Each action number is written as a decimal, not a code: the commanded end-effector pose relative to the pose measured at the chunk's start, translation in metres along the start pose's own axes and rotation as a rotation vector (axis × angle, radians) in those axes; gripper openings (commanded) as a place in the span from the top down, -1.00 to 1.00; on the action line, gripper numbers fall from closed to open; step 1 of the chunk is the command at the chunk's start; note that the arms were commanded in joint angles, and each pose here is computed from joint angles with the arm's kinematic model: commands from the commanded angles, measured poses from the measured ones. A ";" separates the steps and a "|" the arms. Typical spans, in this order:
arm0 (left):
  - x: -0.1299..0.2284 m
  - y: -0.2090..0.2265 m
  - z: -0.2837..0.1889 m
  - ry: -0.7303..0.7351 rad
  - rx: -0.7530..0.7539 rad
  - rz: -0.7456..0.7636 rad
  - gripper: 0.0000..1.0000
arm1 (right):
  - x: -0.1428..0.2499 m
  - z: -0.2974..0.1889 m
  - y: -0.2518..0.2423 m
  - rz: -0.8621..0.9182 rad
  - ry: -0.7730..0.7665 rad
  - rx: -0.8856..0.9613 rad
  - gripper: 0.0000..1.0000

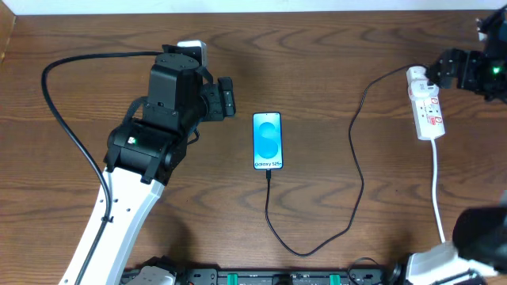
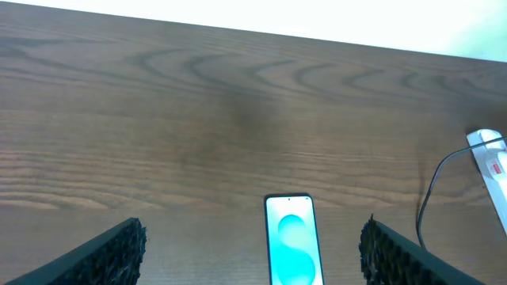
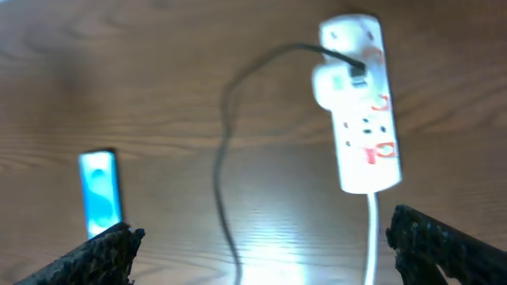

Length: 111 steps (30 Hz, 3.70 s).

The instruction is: Plug charger to phone and switch on socket

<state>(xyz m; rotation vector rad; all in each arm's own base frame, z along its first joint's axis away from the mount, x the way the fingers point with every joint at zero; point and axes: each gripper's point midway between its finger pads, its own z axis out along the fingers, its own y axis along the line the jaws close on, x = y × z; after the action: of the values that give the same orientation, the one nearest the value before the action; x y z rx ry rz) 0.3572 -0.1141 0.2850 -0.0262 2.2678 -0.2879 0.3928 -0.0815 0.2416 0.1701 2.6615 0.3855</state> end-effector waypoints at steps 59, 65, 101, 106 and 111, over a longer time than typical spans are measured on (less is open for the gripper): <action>-0.001 0.003 -0.002 -0.009 -0.015 0.008 -0.72 | 0.031 0.204 -0.066 -0.075 0.157 -0.152 -0.99; -0.001 0.003 -0.002 -0.010 -0.015 0.008 -0.73 | 0.032 0.204 -0.066 -0.084 0.159 -0.156 -0.99; -0.001 0.003 -0.002 -0.010 -0.015 0.008 -0.72 | 0.073 0.219 -0.031 0.006 0.188 -0.389 -0.98; -0.001 0.003 -0.002 -0.010 -0.015 0.008 -0.72 | 0.080 0.223 -0.033 0.002 0.198 -0.381 -0.98; -0.001 0.003 -0.002 -0.010 -0.015 0.008 -0.72 | 0.080 0.224 -0.041 0.003 0.207 -0.332 -0.99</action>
<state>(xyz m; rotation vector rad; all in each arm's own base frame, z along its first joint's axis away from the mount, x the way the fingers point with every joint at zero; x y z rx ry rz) 0.3572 -0.1141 0.2850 -0.0262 2.2674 -0.2881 0.4463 -0.1033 0.0421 -0.0069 2.6641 0.5967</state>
